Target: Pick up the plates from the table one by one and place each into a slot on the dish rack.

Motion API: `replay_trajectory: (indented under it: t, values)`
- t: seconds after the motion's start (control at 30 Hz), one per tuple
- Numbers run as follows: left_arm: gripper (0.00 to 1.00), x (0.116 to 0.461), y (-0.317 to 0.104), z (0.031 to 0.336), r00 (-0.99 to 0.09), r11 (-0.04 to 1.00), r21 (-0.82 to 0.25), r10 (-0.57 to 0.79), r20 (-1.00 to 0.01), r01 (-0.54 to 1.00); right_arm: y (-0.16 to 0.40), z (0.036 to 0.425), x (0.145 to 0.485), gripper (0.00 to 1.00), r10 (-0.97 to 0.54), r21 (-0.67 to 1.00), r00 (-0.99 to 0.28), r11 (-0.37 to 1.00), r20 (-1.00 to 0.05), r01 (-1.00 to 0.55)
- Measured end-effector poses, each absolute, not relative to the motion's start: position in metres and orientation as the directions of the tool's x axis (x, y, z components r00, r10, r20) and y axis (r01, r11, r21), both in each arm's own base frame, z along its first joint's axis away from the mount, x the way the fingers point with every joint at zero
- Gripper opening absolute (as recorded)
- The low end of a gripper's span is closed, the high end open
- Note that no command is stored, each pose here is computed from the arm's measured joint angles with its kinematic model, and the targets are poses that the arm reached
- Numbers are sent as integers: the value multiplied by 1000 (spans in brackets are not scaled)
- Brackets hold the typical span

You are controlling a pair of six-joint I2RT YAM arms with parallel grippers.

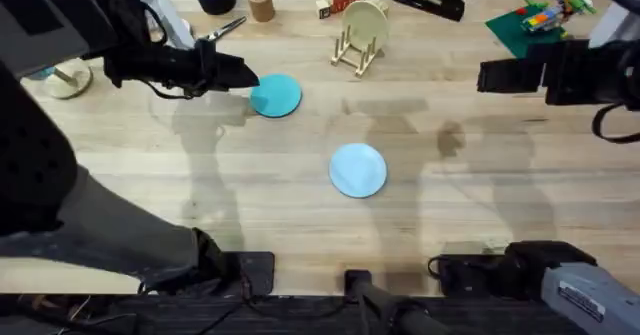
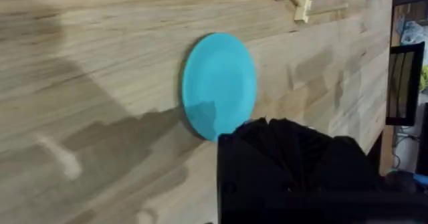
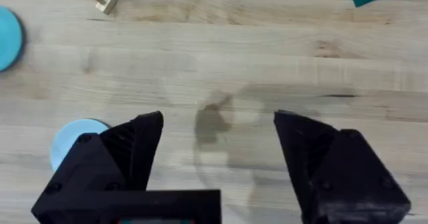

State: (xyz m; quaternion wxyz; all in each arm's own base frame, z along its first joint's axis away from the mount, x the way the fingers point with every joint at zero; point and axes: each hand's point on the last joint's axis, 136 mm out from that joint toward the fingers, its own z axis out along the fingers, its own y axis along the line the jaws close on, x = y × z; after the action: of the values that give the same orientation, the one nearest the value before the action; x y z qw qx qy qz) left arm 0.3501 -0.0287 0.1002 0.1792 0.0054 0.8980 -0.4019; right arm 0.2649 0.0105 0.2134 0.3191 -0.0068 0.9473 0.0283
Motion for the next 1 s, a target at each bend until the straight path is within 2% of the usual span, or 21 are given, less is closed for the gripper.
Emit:
replay_trajectory:
  t: [0.6,1.0]
  values:
    - [41,360,-27,43,-959,648,-754,-135,-249,105,11,213,265,996,5,49,-796,998,-605,-31]
    - [41,370,-31,34,-957,562,-821,-168,-237,105,11,213,265,996,5,49,-796,998,-605,-31]
